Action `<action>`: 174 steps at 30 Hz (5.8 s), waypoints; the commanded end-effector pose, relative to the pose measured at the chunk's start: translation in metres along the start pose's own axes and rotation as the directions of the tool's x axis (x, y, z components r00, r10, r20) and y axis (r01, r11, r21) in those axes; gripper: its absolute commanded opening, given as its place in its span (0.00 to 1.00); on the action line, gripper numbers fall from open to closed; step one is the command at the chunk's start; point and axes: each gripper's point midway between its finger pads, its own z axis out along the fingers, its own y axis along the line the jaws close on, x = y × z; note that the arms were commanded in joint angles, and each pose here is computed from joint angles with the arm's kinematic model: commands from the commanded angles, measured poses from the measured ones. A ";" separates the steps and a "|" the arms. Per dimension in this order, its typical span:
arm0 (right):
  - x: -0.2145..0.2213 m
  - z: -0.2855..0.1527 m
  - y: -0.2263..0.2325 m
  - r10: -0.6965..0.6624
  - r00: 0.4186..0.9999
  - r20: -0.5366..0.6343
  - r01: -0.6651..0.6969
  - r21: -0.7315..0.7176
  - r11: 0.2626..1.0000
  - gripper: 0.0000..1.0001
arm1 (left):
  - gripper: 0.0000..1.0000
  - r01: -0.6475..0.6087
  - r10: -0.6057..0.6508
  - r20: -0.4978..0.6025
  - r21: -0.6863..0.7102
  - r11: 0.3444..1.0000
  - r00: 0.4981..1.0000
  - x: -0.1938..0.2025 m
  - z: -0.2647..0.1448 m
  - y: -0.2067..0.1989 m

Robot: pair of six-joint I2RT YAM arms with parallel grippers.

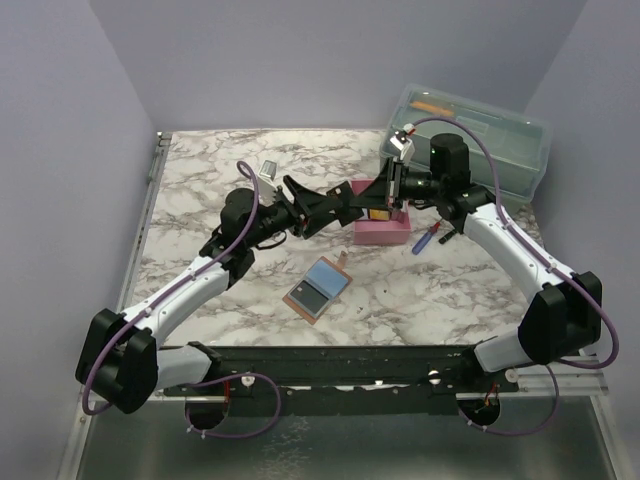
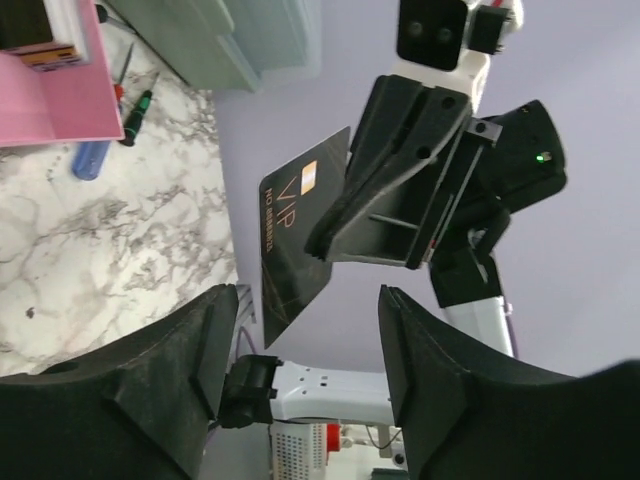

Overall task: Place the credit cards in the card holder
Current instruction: Pick up the credit card from the storage box, then insert the credit card into the card holder.

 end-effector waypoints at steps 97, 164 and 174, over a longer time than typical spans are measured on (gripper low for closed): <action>0.091 0.095 -0.208 -0.113 0.891 -0.440 0.375 0.571 0.730 0.50 | 0.00 0.135 -0.191 -0.036 -0.579 0.804 0.981 0.071 -0.093 0.241; 0.180 0.076 -0.215 0.176 0.889 -0.422 0.151 0.636 0.757 0.02 | 0.00 -0.069 -0.060 -0.317 -0.382 0.921 0.947 0.066 -0.081 0.237; 0.182 0.075 -0.216 0.179 0.887 -0.426 0.153 0.636 0.757 0.02 | 0.00 -0.081 -0.045 -0.326 -0.365 0.927 0.944 0.066 -0.080 0.237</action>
